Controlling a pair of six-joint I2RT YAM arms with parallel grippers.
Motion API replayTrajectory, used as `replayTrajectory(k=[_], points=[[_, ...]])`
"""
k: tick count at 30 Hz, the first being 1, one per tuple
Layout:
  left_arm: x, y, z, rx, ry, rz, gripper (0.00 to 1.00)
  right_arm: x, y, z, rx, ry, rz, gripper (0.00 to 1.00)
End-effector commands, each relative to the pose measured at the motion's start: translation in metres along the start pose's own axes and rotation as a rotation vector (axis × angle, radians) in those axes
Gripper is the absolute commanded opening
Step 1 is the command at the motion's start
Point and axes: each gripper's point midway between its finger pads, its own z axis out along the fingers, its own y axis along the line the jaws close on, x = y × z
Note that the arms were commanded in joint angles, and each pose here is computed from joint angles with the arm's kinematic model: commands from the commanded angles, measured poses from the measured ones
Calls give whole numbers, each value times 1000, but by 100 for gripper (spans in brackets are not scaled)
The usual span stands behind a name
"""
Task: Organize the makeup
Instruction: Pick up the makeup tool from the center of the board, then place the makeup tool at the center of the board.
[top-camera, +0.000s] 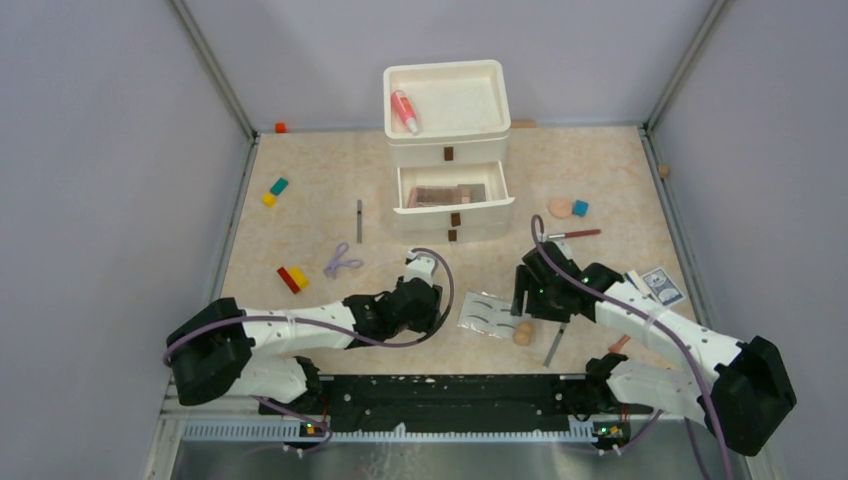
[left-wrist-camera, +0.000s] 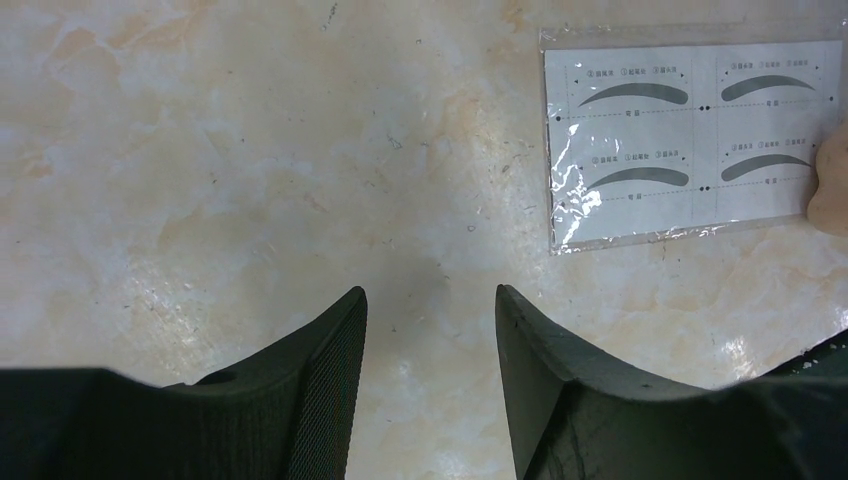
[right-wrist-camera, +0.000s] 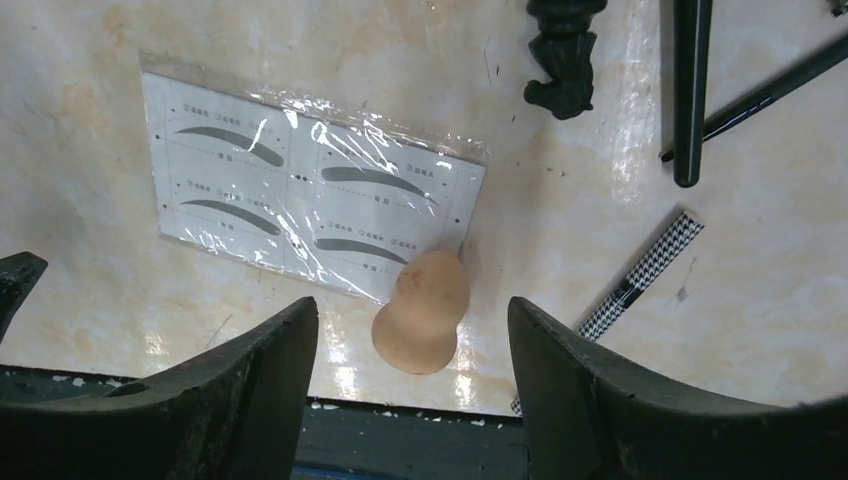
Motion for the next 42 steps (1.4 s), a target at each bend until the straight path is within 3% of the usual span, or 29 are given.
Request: replayTrajectory(k=[1, 4, 9, 13, 16, 24, 27, 29, 32, 38, 42], points=[[-21, -11, 2, 6, -58, -22, 56, 22, 0, 7, 25, 73, 10, 66], [-20, -10, 5, -6, -54, -11, 56, 35, 6, 12, -12, 132, -23, 59], [-22, -11, 6, -10, -56, -10, 56, 45, -5, 20, 50, 179, -77, 57], [-22, -10, 7, -18, -55, -9, 56, 40, 3, 23, 24, 166, -70, 42], [-22, -7, 7, -33, -55, -8, 56, 24, 12, 18, -4, 102, -59, 28], [-27, -2, 5, -68, -68, 3, 57, -72, 27, -7, -17, -195, -18, 22], [-28, -4, 5, -64, -68, 2, 57, -117, 22, 1, -58, -277, 63, 26], [-27, -6, 5, -52, -60, 4, 57, -134, 24, 13, -106, -278, 82, 51], [-25, -16, 3, -1, -36, 26, 58, -135, 26, 29, -92, -207, 52, 64], [-6, -48, -8, 179, -8, 143, 59, -96, 35, 42, -189, -106, -15, 65], [9, -73, -14, 290, -6, 196, 55, -76, 41, 39, -263, -108, -77, 53]])
